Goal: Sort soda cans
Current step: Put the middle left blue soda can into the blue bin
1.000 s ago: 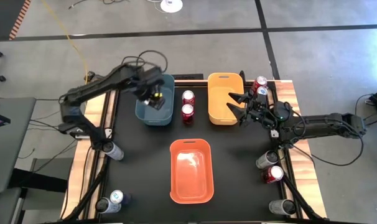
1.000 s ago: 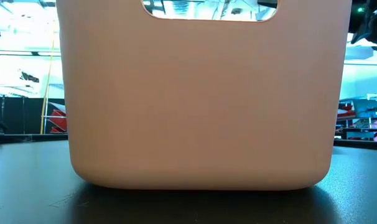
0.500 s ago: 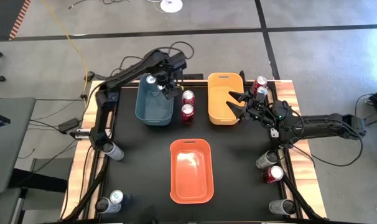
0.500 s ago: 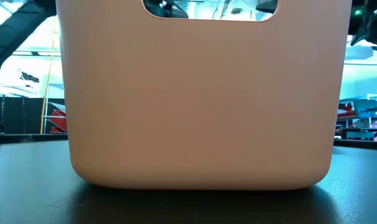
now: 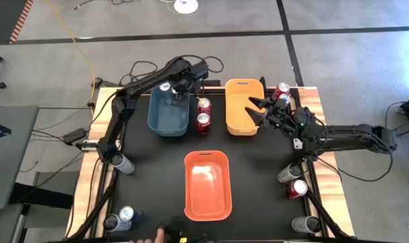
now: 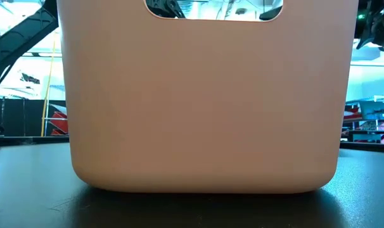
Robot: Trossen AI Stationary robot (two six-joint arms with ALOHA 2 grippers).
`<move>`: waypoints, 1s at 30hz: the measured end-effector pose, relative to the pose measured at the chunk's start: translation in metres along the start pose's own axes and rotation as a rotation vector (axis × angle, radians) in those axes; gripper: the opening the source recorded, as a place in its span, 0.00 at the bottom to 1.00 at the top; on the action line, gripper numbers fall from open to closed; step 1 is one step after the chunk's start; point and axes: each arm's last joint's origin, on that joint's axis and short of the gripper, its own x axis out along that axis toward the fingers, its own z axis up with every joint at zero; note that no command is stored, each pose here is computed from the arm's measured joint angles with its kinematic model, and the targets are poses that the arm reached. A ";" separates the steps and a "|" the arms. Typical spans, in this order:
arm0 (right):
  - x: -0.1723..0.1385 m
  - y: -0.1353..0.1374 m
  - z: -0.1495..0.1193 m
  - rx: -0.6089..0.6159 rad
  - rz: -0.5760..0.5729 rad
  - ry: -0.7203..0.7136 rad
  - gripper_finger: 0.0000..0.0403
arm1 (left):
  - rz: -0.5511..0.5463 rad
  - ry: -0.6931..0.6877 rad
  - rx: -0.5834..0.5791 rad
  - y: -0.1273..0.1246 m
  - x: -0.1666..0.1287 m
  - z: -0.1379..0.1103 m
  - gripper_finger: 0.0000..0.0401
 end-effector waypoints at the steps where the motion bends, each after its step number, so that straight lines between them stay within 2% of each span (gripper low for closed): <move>1: 0.000 -0.001 0.000 0.000 -0.003 0.001 0.76 | 0.002 -0.001 0.038 0.000 0.000 0.000 0.59; 5: 0.000 0.000 0.000 0.007 -0.001 -0.001 0.76 | 0.001 -0.013 0.165 0.002 0.001 0.000 0.59; 9: 0.000 0.000 0.000 0.027 0.000 0.001 0.76 | -0.016 -0.068 0.197 0.008 0.005 0.000 0.60; 20: -0.001 0.003 -0.001 0.025 0.018 0.008 0.76 | -0.084 -0.077 0.033 0.026 0.018 -0.018 0.61; 23: -0.001 0.003 -0.001 0.025 0.018 0.006 0.76 | -0.088 -0.079 0.027 0.025 0.023 -0.016 0.61; 28: -0.001 0.003 -0.001 0.026 0.019 0.003 0.76 | -0.107 -0.060 -0.069 0.018 0.045 -0.008 0.61; 30: -0.001 0.003 -0.001 0.026 0.019 0.002 0.76 | -0.110 -0.037 -0.073 0.015 0.052 -0.007 0.61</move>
